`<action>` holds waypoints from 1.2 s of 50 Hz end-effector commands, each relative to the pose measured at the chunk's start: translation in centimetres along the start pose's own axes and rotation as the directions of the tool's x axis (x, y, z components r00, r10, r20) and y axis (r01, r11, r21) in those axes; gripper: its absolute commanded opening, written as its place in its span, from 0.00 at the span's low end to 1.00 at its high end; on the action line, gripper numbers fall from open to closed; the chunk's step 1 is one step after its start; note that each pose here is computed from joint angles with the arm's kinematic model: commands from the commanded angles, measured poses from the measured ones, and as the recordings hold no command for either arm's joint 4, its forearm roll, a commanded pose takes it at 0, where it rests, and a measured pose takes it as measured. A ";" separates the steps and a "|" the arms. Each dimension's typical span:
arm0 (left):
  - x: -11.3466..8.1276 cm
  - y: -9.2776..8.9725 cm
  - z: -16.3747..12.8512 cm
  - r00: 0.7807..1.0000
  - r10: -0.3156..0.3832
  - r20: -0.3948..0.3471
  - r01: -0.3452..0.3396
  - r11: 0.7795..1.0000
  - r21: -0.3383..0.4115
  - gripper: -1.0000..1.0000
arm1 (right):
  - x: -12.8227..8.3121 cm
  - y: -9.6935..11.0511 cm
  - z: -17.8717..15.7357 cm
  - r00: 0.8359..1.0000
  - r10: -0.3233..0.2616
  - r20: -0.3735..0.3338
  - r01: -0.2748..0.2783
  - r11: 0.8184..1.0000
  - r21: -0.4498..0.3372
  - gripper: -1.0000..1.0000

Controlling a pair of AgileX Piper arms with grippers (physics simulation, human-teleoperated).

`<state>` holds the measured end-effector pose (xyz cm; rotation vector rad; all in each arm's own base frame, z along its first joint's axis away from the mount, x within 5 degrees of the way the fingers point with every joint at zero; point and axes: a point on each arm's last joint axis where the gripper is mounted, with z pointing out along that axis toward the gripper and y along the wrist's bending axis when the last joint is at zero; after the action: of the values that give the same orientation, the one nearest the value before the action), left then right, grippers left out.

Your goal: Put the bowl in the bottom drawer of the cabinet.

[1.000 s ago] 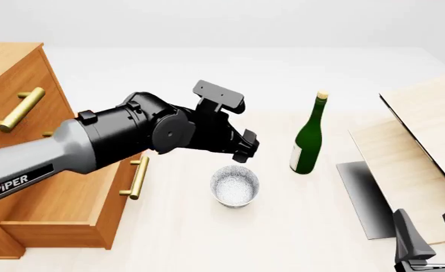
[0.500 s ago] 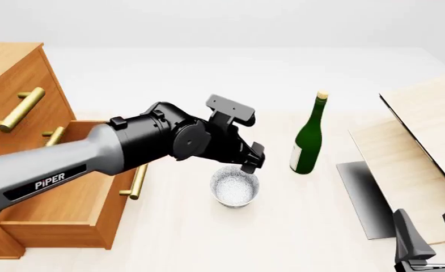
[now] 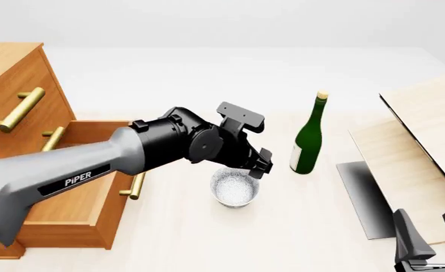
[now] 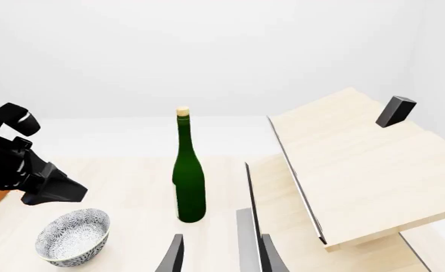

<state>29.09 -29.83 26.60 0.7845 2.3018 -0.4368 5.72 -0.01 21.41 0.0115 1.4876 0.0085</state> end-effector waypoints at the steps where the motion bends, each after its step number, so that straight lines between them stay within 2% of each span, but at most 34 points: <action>1: -0.1 -0.2 1.2 1.000 -0.005 -0.005 0.005 1.000 0.002 1.00 | 0.0 0.0 0.0 1.000 0.000 0.000 0.000 1.000 0.000 1.00; 21: -0.4 -0.1 3.7 1.000 -0.017 -0.017 0.017 1.000 -0.002 1.00 | 0.0 0.0 0.0 1.000 0.000 0.000 0.000 1.000 0.000 1.00; 45: 1.1 0.3 6.5 0.997 -0.055 -0.057 0.054 0.998 -0.014 1.00 | 0.0 0.0 0.0 1.000 0.000 0.000 0.000 1.000 0.000 1.00; 55: 1.1 0.3 6.5 0.997 -0.055 -0.057 0.054 0.998 -0.014 1.00 | 0.0 0.0 0.0 1.000 0.000 0.000 0.000 1.000 0.000 1.00; 56: 1.9 0.1 7.5 0.995 -0.072 -0.072 0.072 0.997 -0.013 1.00 | 0.0 0.0 0.0 1.000 0.000 0.000 0.000 1.000 0.000 1.00; 60: 2.1 0.0 7.6 0.994 -0.075 -0.074 0.074 0.997 -0.012 1.00 | 0.0 0.0 0.0 1.000 0.000 0.000 0.000 1.000 0.000 1.00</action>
<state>31.61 -32.40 20.88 0.7349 2.3845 -0.4335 5.72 -0.01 21.41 0.0116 1.4878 0.0084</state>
